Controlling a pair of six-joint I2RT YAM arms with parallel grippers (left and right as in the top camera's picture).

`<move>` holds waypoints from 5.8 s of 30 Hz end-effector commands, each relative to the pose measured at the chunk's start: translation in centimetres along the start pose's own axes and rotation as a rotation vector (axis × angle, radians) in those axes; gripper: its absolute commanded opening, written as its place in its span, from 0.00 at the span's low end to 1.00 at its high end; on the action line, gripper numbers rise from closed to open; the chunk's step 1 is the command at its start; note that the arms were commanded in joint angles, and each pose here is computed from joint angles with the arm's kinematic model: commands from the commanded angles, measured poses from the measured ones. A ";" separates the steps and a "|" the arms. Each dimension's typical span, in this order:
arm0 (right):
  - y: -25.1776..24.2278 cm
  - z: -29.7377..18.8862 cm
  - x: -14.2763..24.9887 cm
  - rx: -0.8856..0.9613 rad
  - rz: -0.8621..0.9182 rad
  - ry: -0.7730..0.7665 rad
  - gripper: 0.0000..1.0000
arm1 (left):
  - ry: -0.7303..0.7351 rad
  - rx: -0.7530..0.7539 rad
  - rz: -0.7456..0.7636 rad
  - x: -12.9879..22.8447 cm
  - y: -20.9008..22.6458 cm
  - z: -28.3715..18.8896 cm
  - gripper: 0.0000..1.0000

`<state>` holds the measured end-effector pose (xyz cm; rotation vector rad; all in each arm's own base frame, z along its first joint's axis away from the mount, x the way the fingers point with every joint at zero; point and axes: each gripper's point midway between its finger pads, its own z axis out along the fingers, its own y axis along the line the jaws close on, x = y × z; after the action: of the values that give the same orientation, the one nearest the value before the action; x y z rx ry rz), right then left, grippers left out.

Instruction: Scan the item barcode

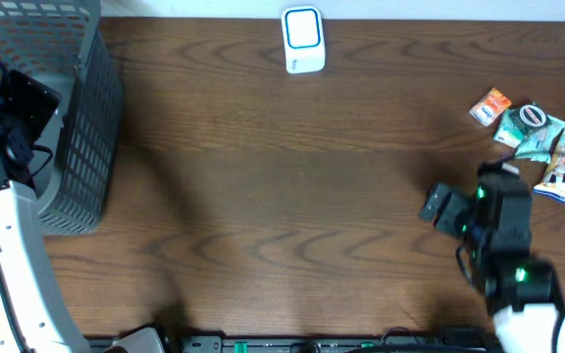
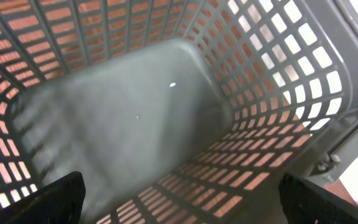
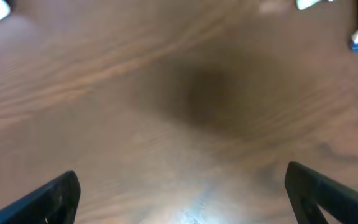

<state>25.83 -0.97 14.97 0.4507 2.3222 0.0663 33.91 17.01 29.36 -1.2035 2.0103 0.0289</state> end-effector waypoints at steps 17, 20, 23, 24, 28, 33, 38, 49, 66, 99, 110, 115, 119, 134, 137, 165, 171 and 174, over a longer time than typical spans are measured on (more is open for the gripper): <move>0.0 -2.5 0.3 -0.177 -0.147 -0.559 0.99 | -0.011 -0.007 -0.008 -0.3 0.1 -0.1 0.97; 1.1 -2.4 0.1 -0.225 -0.214 -0.622 0.99 | -0.011 -0.007 -0.008 -0.3 0.2 -0.1 0.98; 1.6 -2.2 0.0 -0.247 -0.248 -0.672 0.99 | -0.011 -0.007 -0.008 -0.3 0.2 -0.1 0.98; 1.6 -2.1 0.0 -0.250 -0.246 -0.685 0.99 | -0.011 -0.007 -0.008 -0.3 0.2 -0.1 0.98; 1.6 -1.8 0.0 -0.256 -0.243 -0.718 0.99 | -0.011 -0.007 -0.008 -0.3 0.2 -0.1 0.97; 1.6 -2.5 -0.3 -0.260 -0.246 -0.752 0.99 | -0.011 -0.007 -0.008 -0.3 0.2 -0.1 0.98; 1.5 -1.8 0.5 -0.255 -0.251 -0.710 0.99 | -0.011 -0.007 -0.008 -0.3 0.2 -0.1 0.97; 1.3 -1.5 0.9 -0.251 -0.254 -0.688 0.99 | -0.011 -0.007 -0.008 -0.3 0.2 -0.1 0.98; 1.3 -1.5 0.9 -0.250 -0.253 -0.689 0.99 | -0.011 -0.007 -0.008 -0.3 0.1 -0.1 0.98; 1.3 -1.5 0.9 -0.250 -0.254 -0.688 0.99 | 0.348 0.013 0.293 13.6 4.0 1.7 0.97; 1.3 -1.5 0.9 -0.251 -0.254 -0.688 0.99 | 0.144 0.375 0.483 17.9 0.1 1.2 0.98; 1.3 -1.5 0.9 -0.251 -0.254 -0.688 0.99 | 0.052 0.419 0.502 17.2 -0.6 0.5 0.98; 1.3 -1.5 0.9 -0.250 -0.253 -0.688 0.99 | -0.008 0.452 0.498 16.0 -1.5 -0.1 0.98; 1.3 -1.5 0.9 -0.250 -0.254 -0.687 0.99 | -0.778 0.866 0.441 3.7 -9.1 -15.6 0.98; 1.3 -1.5 0.9 -0.250 -0.254 -0.687 0.99 | -0.886 1.033 0.473 4.0 -10.2 -20.7 0.98; 1.3 -1.5 0.9 -0.251 -0.254 -0.687 0.99 | -0.024 0.967 0.803 26.5 -7.7 -12.8 0.97; 1.3 -1.5 0.9 -0.251 -0.254 -0.687 0.99 | -0.098 0.657 0.789 24.0 -4.2 -8.4 0.98; 1.3 -1.5 0.9 -0.250 -0.254 -0.687 0.99 | -0.154 0.526 0.744 21.5 -2.6 -6.8 0.98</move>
<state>24.64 0.61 15.70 0.0412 1.6460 0.0678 25.68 -7.65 22.29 0.0914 2.0366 -0.2591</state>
